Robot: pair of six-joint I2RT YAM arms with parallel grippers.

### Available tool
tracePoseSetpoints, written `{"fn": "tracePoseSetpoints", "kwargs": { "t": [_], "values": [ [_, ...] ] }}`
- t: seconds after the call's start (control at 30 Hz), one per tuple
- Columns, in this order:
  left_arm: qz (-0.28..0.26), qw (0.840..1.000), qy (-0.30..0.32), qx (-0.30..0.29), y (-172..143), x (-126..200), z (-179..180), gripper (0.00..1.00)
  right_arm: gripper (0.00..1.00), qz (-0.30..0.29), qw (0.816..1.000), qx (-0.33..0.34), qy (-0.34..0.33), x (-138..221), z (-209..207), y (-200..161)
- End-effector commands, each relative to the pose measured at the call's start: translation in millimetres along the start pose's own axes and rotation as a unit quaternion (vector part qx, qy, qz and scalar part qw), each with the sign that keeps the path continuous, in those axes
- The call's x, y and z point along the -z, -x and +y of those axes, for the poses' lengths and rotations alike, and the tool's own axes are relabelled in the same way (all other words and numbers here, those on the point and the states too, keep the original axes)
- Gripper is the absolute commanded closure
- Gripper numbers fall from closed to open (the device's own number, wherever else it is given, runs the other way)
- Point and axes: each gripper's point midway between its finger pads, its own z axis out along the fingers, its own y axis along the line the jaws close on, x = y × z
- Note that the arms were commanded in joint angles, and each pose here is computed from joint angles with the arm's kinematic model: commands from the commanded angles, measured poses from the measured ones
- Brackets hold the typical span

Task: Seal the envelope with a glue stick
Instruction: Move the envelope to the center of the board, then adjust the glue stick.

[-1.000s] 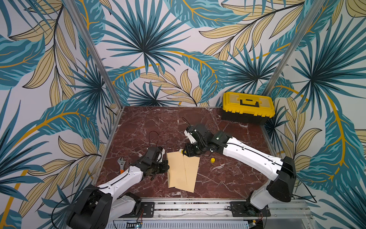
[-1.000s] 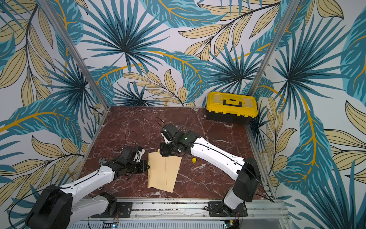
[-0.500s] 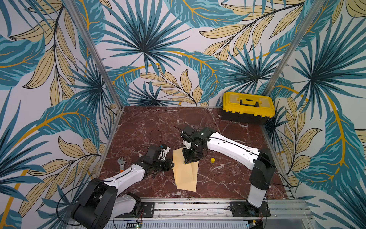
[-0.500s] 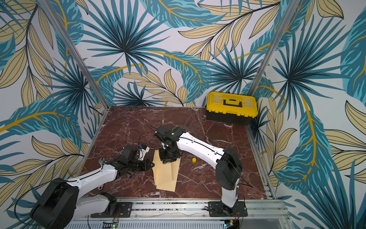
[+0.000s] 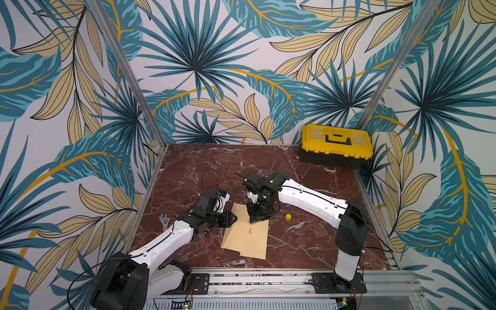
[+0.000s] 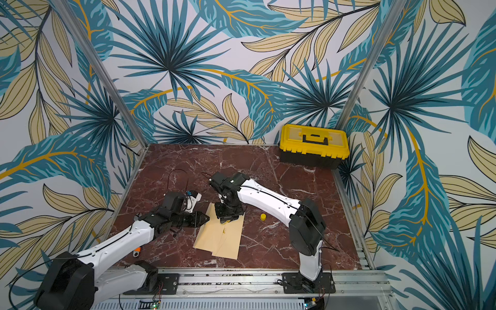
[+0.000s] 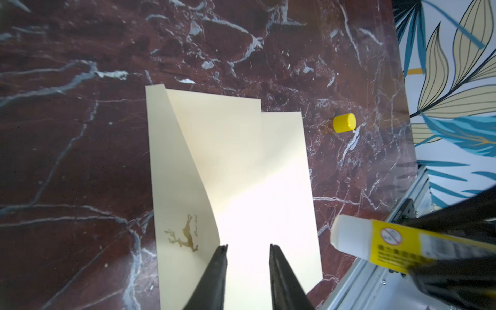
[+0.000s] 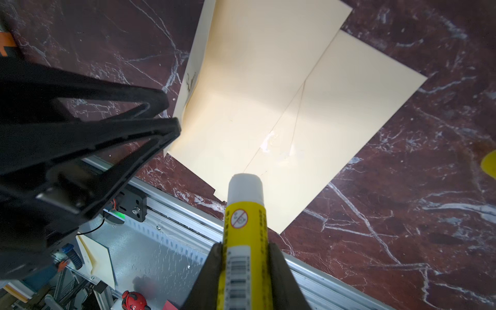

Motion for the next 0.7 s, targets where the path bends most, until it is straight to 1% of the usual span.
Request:
{"fn": "tracePoseSetpoints", "kwargs": {
  "t": [0.0, 0.1, 0.2, 0.23, 0.3, 0.37, 0.4, 0.43, 0.5, 0.53, 0.6, 0.67],
  "values": [
    [-0.051, 0.999, 0.005, -0.004, 25, 26, -14, 0.63, 1.00, -0.098, 0.995, 0.006, 0.028, 37, 11, 21],
    [-0.095, 0.995, -0.019, 0.005, 43, 45, -31, 0.62, 1.00, -0.173, 0.982, 0.016, 0.068, 67, 24, 37],
    [-0.141, 0.989, -0.047, 0.022, 60, 65, -48, 0.61, 1.00, -0.266, 0.959, 0.026, 0.098, 104, 30, 52],
    [-0.160, 0.985, -0.060, 0.031, 65, 73, -54, 0.61, 1.00, -0.306, 0.945, 0.030, 0.108, 118, 31, 57],
    [-0.209, 0.972, -0.093, 0.055, 79, 91, -66, 0.54, 1.00, -0.378, 0.915, 0.039, 0.132, 148, 34, 64],
    [-0.262, 0.949, -0.153, 0.079, 93, 112, -83, 0.51, 1.00, -0.441, 0.879, 0.064, 0.169, 174, 42, 68],
    [-0.277, 0.940, -0.178, 0.093, 99, 120, -90, 0.50, 1.00, -0.472, 0.859, 0.069, 0.185, 189, 47, 71],
    [-0.288, 0.929, -0.206, 0.106, 105, 128, -99, 0.49, 1.00, -0.492, 0.846, 0.076, 0.192, 196, 49, 74],
    [-0.304, 0.909, -0.261, 0.113, 115, 144, -118, 0.49, 1.00, -0.513, 0.831, 0.099, 0.190, 205, 54, 77],
    [-0.309, 0.899, -0.288, 0.118, 120, 153, -127, 0.48, 1.00, -0.518, 0.827, 0.111, 0.189, 205, 57, 79],
    [-0.318, 0.882, -0.325, 0.126, 129, 167, -141, 0.46, 1.00, -0.524, 0.818, 0.133, 0.198, 209, 67, 80],
    [-0.322, 0.869, -0.351, 0.132, 136, 176, -151, 0.44, 1.00, -0.527, 0.811, 0.150, 0.207, 212, 76, 82]
  ]
}}
